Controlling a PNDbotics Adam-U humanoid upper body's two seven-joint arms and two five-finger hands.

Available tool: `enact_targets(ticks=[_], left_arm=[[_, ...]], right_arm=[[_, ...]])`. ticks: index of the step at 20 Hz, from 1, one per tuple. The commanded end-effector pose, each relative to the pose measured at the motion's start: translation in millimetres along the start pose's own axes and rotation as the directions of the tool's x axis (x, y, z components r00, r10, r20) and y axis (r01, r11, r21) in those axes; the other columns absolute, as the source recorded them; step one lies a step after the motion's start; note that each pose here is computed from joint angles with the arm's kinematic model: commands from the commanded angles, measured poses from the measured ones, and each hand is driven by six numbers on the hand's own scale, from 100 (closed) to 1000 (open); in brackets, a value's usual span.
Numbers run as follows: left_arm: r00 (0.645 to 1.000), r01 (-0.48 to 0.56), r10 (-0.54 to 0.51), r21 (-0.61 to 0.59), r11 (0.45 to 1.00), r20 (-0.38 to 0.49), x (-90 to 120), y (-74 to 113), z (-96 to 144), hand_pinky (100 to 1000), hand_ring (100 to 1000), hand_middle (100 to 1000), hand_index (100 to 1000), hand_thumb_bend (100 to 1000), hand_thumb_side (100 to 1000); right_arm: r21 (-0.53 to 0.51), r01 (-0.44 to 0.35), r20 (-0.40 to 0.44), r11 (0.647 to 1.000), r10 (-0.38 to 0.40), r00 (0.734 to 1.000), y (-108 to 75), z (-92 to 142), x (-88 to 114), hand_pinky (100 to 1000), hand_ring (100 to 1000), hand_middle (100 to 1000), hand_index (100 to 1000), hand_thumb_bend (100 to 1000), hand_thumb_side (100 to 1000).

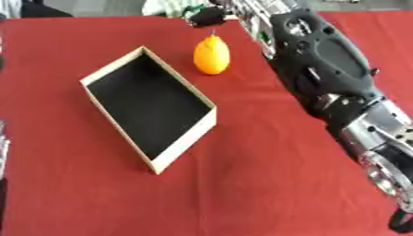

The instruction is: Pick up objects on the table and place them in the box.

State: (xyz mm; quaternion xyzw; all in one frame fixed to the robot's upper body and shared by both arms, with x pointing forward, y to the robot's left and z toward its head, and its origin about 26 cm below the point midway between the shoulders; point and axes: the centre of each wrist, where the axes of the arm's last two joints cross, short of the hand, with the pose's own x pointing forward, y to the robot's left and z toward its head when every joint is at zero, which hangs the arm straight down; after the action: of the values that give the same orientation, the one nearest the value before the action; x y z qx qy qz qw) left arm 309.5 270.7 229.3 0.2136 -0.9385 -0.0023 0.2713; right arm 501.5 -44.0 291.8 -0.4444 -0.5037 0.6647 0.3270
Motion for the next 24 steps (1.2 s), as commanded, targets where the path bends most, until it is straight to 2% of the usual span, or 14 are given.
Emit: enact_targets(ticks=[1,7,9,10,13,15,18,21,24], left_arm=[[0.999,-0.002,0.003,-0.009,1.0,0.038,7.6,1.2,-6.3,520,658,690,830,357,550],[0.999,0.002,-0.001,-0.011,1.0,0.036,7.2,1.7,-5.8,520,658,689,830,356,550],[1.0,0.008,-0.007,-0.011,1.0,0.031,6.4,2.6,-4.8,520,658,689,830,356,550],[1.0,0.008,-0.008,-0.011,1.0,0.029,6.3,2.7,-4.6,520,658,690,830,355,550],[1.0,0.008,-0.008,-0.012,1.0,0.028,6.3,2.3,-4.4,521,657,689,830,354,551],[1.0,0.008,-0.007,-0.014,1.0,0.026,6.3,2.1,-4.3,521,657,690,830,353,551],[1.0,0.007,-0.007,-0.017,1.0,0.024,6.3,2.0,-4.2,521,657,689,830,349,549],[1.0,0.008,-0.008,-0.018,1.0,0.023,6.1,2.2,-3.9,521,655,686,830,344,547],[1.0,0.008,-0.008,-0.02,1.0,0.024,6.2,2.2,-4.2,521,655,685,829,343,547]], right_arm=[[0.002,-0.032,0.005,0.999,0.032,0.999,-14.7,1.4,-6.3,922,1000,945,955,100,1000],[0.032,-0.042,0.008,0.999,0.042,0.999,-10.6,0.7,-12.7,929,1000,961,968,109,1000],[0.078,-0.023,0.011,0.997,0.022,1.0,-2.4,0.1,-24.4,929,1000,962,975,147,1000],[0.093,-0.012,0.019,0.996,0.011,1.0,-2.4,0.5,-28.0,929,1000,964,996,200,1000],[0.114,0.023,0.053,0.993,-0.029,0.998,-7.3,2.0,-31.3,934,992,947,1000,209,998],[0.124,0.046,0.072,0.991,-0.055,0.996,-11.8,3.1,-30.6,944,978,934,1000,188,957],[0.147,0.088,0.112,0.985,-0.105,0.988,-15.7,4.0,-28.4,963,958,929,1000,100,897],[0.183,0.128,0.154,0.975,-0.157,0.975,-15.2,4.0,-29.6,975,953,931,1000,100,876],[0.228,0.152,0.179,0.962,-0.194,0.964,-14.8,4.2,-33.0,977,946,930,1000,100,770]])
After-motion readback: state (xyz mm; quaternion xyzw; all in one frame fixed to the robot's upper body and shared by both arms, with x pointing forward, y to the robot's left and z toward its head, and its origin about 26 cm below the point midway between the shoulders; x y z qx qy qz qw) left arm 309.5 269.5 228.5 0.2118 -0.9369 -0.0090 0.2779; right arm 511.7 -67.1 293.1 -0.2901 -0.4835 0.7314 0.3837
